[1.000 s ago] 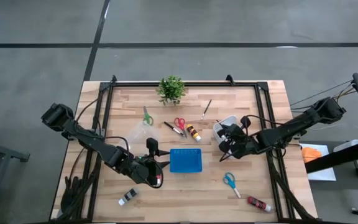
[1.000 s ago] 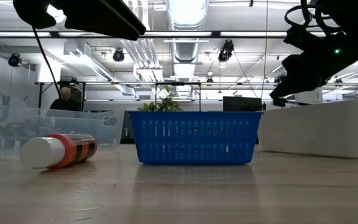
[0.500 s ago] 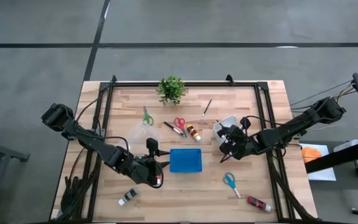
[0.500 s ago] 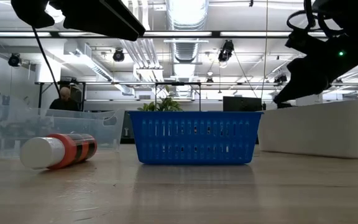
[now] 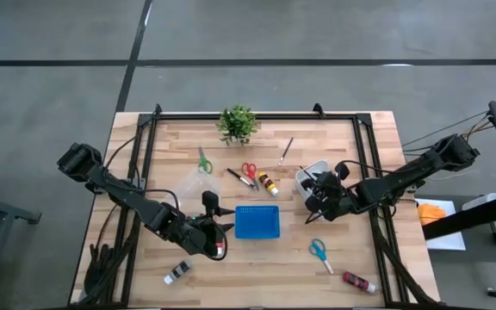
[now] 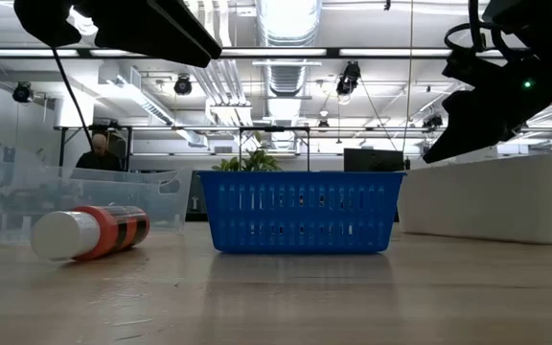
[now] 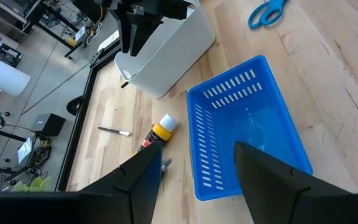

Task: Pick & Place Paint Supplies
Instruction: Put the blush brush in the white bin

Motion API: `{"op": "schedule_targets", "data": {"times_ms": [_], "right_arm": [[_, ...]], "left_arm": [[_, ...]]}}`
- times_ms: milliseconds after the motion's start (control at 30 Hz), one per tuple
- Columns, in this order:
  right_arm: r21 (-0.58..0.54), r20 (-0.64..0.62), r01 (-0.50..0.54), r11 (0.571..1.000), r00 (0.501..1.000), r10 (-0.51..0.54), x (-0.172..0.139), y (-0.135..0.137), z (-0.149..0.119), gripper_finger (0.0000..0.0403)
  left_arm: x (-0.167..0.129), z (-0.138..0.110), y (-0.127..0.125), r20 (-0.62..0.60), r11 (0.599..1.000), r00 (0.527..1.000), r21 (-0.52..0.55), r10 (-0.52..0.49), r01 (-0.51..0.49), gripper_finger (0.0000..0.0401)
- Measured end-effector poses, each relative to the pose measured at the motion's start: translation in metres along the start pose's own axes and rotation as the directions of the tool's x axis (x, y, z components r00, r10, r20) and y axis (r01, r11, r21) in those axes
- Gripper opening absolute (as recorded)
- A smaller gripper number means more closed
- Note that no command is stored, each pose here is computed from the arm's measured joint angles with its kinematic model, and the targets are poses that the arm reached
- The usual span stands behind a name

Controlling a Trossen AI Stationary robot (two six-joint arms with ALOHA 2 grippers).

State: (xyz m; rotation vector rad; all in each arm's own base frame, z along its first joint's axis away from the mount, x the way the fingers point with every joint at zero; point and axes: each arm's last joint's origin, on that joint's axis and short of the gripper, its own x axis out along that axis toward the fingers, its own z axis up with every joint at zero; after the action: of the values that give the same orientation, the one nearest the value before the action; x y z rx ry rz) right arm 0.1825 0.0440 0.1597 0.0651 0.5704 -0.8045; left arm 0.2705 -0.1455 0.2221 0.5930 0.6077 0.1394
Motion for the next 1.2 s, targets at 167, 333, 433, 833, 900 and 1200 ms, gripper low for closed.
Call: {"op": "schedule_targets", "data": {"times_ms": [167, 333, 433, 833, 900, 1200], "right_arm": [[-0.010, 0.014, 0.006, 1.000, 1.000, -0.005, 0.000, 0.001, 0.001, 0.0178], [-0.013, 0.032, -0.011, 1.000, 0.999, 0.011, -0.001, 0.003, 0.004, 0.0197], [-0.018, 0.035, -0.013, 1.000, 0.999, 0.014, -0.001, 0.003, 0.004, 0.0199], [-0.015, 0.035, -0.015, 1.000, 0.999, 0.016, -0.001, 0.004, 0.005, 0.0199], [-0.017, 0.035, -0.017, 1.000, 0.999, 0.018, -0.001, 0.004, 0.005, 0.0199], [-0.022, 0.059, -0.043, 0.999, 0.997, 0.045, -0.002, 0.007, 0.008, 0.0199]], "left_arm": [[0.000, 0.000, 0.000, 0.000, 1.000, 1.000, 0.000, 0.000, 0.000, 0.0206], [0.000, 0.000, 0.000, 0.000, 1.000, 1.000, 0.001, 0.000, 0.000, 0.0206], [0.000, -0.001, 0.000, -0.005, 1.000, 1.000, 0.007, -0.001, 0.001, 0.0206], [0.000, -0.009, -0.001, -0.075, 0.999, 0.997, 0.054, -0.001, 0.005, 0.0206], [0.000, -0.009, -0.001, -0.077, 0.998, 0.997, 0.056, 0.000, 0.005, 0.0206], [0.014, -0.010, 0.022, -0.120, 0.973, 0.983, 0.201, 0.138, -0.113, 0.0206]]}}
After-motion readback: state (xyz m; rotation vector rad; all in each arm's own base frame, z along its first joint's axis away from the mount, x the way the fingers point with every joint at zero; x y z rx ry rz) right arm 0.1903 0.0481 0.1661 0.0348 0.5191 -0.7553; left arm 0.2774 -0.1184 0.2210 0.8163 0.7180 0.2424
